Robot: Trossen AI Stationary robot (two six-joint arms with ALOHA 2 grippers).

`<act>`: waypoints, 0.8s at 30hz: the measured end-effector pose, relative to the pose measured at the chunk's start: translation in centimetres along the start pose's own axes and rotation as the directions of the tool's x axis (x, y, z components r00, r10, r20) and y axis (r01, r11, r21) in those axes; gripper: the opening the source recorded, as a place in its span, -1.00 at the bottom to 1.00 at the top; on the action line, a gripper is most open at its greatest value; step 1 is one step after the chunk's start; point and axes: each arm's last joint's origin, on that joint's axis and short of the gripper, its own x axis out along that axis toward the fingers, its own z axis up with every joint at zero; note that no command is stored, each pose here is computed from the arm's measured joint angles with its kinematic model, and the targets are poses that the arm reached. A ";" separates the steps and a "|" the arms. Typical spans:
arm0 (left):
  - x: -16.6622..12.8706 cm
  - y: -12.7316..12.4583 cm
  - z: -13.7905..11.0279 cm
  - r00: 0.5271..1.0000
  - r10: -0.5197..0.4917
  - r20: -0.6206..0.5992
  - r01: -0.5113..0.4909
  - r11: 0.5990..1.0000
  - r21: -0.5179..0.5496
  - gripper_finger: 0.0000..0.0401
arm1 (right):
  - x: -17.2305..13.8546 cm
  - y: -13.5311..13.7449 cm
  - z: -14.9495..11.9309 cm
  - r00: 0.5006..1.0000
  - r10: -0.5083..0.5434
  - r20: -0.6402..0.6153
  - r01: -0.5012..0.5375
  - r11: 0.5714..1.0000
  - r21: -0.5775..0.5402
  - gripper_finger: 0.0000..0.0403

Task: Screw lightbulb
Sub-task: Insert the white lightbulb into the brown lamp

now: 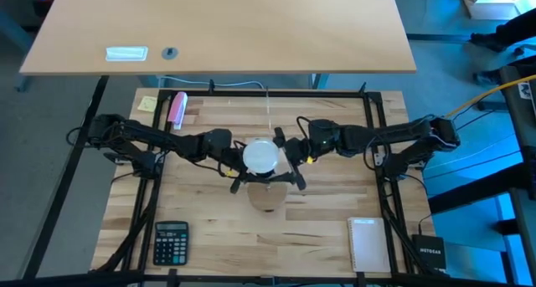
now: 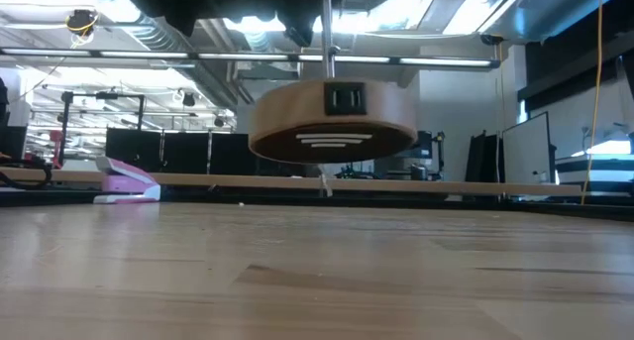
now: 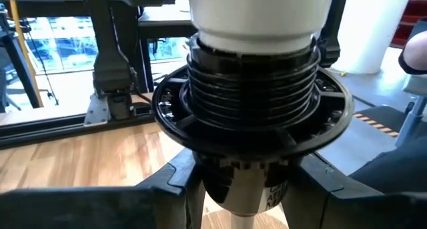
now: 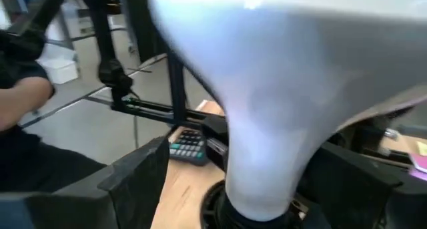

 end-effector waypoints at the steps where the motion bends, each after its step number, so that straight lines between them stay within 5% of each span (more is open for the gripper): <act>1: 0.0 0.0 0.0 1.000 -0.001 0.000 0.001 1.000 0.001 -0.34 | 0.0 0.0 0.0 1.000 0.007 0.003 -0.007 1.000 -0.001 0.62; 8: -0.1 0.2 -0.1 1.000 0.001 -0.007 -0.001 1.000 -0.003 -0.34 | 0.0 0.0 -0.1 1.000 0.012 -0.001 -0.012 1.000 -0.002 0.25; 14: -0.3 0.7 -0.3 0.999 0.019 -0.027 -0.020 0.999 -0.032 -0.34 | 0.0 -0.2 -0.4 0.995 -0.088 -0.042 0.088 0.996 -0.004 -0.23; 20: -0.7 1.0 -0.3 0.985 0.157 -0.066 -0.160 0.987 -0.032 -0.34 | 0.1 0.0 -0.7 0.975 -0.206 -0.085 0.206 0.979 -0.017 -0.24; 24: -0.8 1.1 -0.1 0.954 0.289 -0.075 -0.291 0.956 -0.020 -0.34 | 0.1 0.3 -0.7 0.918 -0.381 -0.108 0.378 0.924 -0.050 -0.24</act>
